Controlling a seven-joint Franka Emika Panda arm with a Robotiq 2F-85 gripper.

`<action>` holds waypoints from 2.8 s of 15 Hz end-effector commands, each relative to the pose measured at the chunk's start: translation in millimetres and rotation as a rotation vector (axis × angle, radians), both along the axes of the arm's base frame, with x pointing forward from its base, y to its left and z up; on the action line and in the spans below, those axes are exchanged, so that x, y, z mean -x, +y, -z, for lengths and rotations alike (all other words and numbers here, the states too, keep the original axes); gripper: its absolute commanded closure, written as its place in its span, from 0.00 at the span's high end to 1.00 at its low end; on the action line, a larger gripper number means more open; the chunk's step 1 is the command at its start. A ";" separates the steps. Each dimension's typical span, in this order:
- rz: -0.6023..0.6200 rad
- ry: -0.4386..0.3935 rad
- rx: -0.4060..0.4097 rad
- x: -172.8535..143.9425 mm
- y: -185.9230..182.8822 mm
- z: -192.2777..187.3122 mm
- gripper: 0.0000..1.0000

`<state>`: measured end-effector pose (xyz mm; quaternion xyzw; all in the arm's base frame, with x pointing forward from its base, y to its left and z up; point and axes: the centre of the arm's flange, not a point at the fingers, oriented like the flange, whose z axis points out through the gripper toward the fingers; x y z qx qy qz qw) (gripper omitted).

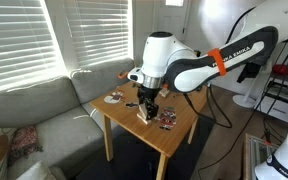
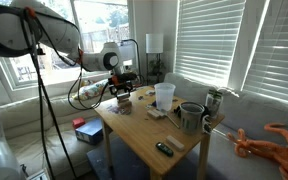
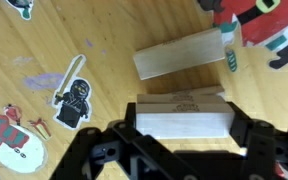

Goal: Pick up the bottom wooden block from the stacked blocks in a square and put it on the top stacked wooden block, pick up the two stacked blocks and turn them ninety degrees anticlockwise to stack them on the block to the left, pick up the block to the right and stack it on the three stacked blocks

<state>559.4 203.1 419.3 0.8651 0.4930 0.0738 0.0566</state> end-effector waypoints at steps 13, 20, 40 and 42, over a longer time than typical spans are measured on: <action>-0.117 0.063 -0.069 -16.6 1.9 2.3 0.60; -0.087 0.075 -0.091 -7.6 -1.5 2.0 0.60; -0.102 0.100 -0.132 -8.0 -19.7 2.8 0.60; -0.111 0.101 -0.132 -8.9 -19.5 3.1 0.60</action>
